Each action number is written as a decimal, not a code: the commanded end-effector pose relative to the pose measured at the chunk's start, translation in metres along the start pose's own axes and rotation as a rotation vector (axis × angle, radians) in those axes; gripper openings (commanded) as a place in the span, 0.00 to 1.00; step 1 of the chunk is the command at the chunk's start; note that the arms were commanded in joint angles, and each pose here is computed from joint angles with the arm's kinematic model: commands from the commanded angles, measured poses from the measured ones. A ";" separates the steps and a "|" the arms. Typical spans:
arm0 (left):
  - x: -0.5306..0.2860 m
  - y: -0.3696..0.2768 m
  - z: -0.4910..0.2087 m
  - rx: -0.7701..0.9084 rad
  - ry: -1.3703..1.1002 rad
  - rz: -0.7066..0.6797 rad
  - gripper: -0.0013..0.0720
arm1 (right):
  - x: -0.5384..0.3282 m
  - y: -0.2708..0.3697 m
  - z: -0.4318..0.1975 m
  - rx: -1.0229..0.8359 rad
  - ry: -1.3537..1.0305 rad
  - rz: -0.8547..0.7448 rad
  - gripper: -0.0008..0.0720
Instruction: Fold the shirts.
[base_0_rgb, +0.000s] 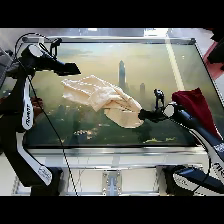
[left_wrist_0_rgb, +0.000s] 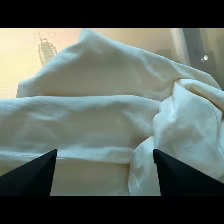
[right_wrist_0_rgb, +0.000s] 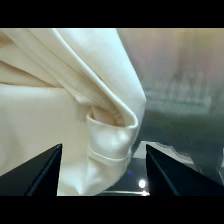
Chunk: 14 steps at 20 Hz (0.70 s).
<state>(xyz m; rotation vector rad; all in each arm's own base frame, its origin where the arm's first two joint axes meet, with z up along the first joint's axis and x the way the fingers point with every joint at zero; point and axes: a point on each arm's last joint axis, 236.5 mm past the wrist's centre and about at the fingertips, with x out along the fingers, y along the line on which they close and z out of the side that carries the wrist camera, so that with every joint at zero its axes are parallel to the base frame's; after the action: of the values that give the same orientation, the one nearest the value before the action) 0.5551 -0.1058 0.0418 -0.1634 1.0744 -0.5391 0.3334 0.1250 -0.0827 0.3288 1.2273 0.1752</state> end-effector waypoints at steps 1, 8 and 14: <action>0.000 0.005 -0.001 0.004 0.005 0.018 0.97 | 0.004 0.002 0.012 0.057 -0.077 0.027 0.69; 0.000 0.006 -0.004 0.006 0.016 0.022 0.97 | 0.018 -0.006 -0.030 0.052 0.108 0.003 0.56; 0.000 0.007 -0.002 0.007 0.010 0.028 0.97 | 0.019 -0.003 -0.017 0.065 0.051 0.014 0.24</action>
<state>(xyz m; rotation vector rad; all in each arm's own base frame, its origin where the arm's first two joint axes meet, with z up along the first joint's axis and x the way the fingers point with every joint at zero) 0.5538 -0.1008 0.0383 -0.1424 1.0873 -0.5255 0.3165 0.1300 -0.1075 0.3785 1.3140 0.1606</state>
